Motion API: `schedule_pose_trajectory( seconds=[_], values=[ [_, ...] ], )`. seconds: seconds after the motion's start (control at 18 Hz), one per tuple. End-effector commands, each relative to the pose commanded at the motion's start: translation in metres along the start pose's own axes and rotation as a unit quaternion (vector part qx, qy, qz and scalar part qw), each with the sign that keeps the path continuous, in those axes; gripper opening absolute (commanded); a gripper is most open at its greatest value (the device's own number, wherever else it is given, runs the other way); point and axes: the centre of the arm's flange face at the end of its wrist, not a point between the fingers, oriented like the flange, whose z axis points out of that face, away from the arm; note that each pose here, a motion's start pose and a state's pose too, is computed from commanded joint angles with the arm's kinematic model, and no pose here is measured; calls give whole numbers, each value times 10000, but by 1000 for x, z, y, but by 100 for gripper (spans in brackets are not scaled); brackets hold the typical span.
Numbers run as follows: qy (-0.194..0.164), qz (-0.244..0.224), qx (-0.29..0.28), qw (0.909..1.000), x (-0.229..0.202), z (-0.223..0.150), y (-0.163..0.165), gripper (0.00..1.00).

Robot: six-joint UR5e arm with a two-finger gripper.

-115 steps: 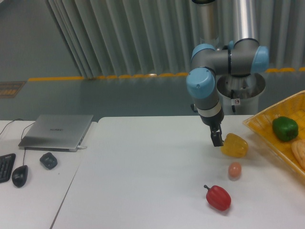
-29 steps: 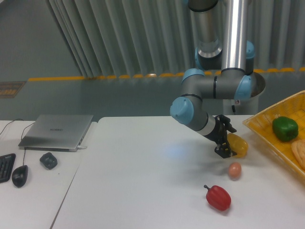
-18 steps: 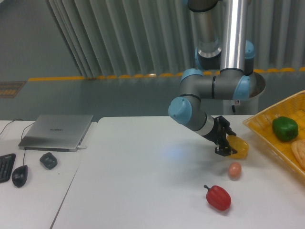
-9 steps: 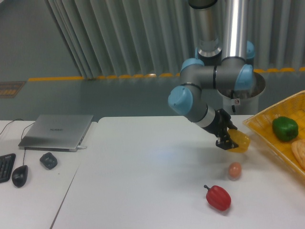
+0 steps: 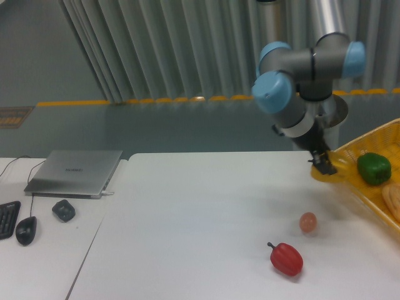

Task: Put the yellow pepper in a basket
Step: 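Carry the yellow pepper into the yellow basket and release it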

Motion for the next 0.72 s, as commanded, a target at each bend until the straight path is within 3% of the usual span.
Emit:
schedule_pose_trajectory(
  seconds=[0.11,0.22,0.28,0.56,0.72],
  values=[
    [105,-409,501,9979,-7,11,20,36],
    [393,-1259,1051,9857,-12,29,37,40],
    [478,-1423,1148,9820,-13,36,41,40],
    [714,-1809,1502,9693,-21,58,71,42],
    [756,-1883,1482,9679,-22,64,83,47]
  ],
)
